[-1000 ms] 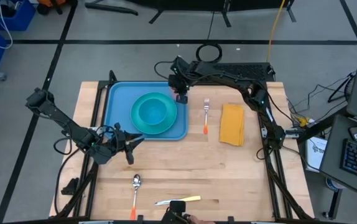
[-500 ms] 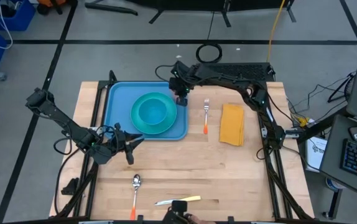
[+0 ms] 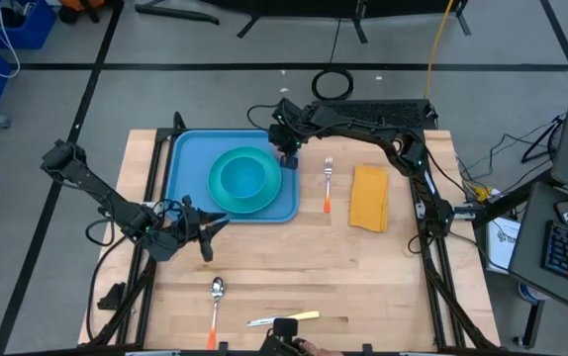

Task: Set up tray
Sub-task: Put the pink cup on top of the green plate on the blue serving tray, then put the yellow napkin to the left of the green plate on the blue serving tray

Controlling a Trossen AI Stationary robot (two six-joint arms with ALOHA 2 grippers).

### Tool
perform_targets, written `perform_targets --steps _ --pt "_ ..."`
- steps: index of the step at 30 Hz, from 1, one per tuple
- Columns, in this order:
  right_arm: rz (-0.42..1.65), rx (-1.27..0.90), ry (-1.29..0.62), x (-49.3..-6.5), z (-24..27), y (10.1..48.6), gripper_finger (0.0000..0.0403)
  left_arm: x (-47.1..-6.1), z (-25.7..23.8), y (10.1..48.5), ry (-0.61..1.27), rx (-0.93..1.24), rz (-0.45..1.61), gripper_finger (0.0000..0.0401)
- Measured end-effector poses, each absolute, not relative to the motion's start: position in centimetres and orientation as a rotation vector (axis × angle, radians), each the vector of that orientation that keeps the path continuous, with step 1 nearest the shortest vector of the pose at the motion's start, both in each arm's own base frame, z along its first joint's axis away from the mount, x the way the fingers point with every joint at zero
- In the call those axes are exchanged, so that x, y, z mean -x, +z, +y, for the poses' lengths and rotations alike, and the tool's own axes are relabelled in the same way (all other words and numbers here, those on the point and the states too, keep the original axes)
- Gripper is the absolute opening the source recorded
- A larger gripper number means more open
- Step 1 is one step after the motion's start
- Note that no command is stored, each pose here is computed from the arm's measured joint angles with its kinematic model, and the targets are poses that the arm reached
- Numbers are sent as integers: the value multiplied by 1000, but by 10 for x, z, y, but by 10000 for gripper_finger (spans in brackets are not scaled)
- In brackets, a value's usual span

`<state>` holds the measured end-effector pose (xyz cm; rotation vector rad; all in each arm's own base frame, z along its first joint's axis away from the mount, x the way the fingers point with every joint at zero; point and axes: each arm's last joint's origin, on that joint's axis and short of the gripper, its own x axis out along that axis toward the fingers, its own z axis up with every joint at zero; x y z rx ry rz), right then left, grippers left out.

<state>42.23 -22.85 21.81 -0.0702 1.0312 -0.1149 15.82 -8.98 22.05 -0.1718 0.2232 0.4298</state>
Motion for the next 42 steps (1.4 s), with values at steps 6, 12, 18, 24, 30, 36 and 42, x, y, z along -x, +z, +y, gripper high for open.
perform_targets --steps 6,12,18,24,30,36,42 --pt "1031 68 -113 -423 -228 218 9 -158 -90 221 429 172 223 97" --pt "1046 60 -110 -423 -227 214 37 -158 -90 221 429 172 224 97" --pt "1033 65 -114 -423 -228 215 57 -158 -90 220 428 171 225 97" --pt "1023 74 -115 -425 -226 216 72 -157 -89 218 440 174 241 97" --pt "989 100 -116 -428 -222 224 89 -157 -89 217 446 180 240 97" --pt "954 140 -152 -425 -217 244 105 -157 -89 217 448 190 238 97" --pt "933 199 -207 -421 -208 267 114 -157 -88 217 449 191 238 97"
